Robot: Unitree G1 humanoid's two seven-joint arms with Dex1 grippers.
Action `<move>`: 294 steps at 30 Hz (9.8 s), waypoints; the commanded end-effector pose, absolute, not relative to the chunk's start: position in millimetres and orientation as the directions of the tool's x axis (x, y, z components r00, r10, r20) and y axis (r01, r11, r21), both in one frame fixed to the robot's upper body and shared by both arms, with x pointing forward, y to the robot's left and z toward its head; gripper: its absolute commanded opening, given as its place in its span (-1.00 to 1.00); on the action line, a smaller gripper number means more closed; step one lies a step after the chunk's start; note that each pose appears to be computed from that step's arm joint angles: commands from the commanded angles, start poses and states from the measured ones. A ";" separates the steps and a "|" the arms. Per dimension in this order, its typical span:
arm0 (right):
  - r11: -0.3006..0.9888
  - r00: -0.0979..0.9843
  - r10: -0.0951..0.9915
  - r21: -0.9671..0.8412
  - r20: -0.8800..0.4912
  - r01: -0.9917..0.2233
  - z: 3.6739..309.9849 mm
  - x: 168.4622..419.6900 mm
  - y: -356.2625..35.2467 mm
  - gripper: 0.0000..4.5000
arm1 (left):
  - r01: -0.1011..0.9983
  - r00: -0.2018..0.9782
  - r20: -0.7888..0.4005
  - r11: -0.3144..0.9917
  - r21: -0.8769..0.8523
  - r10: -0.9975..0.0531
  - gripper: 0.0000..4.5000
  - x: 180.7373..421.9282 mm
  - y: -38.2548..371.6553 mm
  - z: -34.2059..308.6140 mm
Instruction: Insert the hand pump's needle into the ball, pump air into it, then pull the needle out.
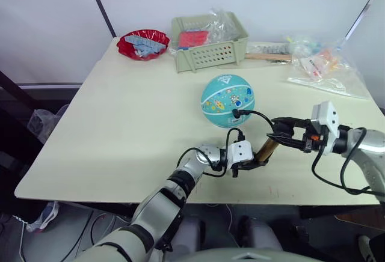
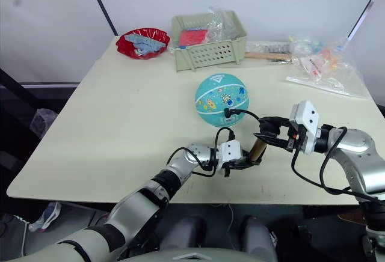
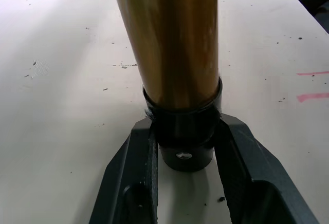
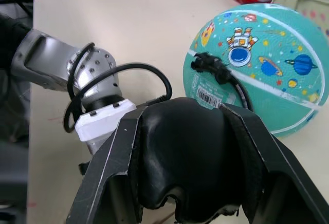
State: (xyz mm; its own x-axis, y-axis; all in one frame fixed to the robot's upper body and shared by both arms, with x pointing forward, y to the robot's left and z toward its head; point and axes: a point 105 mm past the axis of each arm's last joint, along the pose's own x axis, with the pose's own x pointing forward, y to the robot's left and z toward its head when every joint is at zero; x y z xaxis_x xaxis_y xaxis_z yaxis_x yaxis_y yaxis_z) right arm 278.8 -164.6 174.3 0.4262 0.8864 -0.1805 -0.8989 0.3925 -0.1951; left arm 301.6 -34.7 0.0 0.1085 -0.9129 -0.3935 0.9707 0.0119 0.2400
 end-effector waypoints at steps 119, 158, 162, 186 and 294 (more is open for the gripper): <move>0.363 0.414 0.909 -0.398 -0.047 -0.843 315.1 259.3 -174.4 -0.28 | 0.998 0.069 -0.619 0.045 0.054 -0.782 -0.53 274.7 10.7 -71.3; 0.411 0.461 0.849 -0.225 -0.258 -0.883 146.4 283.5 -167.0 -0.28 | 0.998 0.068 -0.621 0.045 0.052 -0.781 -0.53 272.9 11.2 -73.0; 0.401 0.459 0.868 -0.278 -0.191 -0.873 186.3 283.8 -169.0 -0.28 | 0.997 0.070 -0.622 0.049 0.052 -0.780 -0.53 273.6 11.4 -73.0; 0.334 0.389 0.916 -0.358 -0.094 -0.872 303.5 256.8 -167.0 -0.28 | 0.998 0.064 -0.625 0.045 0.046 -0.778 -0.53 271.5 12.2 -74.9; 0.331 0.390 0.913 -0.341 -0.118 -0.880 261.7 268.0 -168.0 -0.28 | 0.998 0.058 -0.626 0.045 0.037 -0.778 -0.53 269.9 12.0 -75.7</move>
State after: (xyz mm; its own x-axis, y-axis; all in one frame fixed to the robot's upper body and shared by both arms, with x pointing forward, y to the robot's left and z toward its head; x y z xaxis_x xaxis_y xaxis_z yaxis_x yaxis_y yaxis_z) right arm 276.9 -163.5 216.0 0.3717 0.9051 -0.2067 -0.9190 0.3272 -0.2199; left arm 299.5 -37.1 -0.4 0.1227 -0.9221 -0.3671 0.9707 0.0345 0.2378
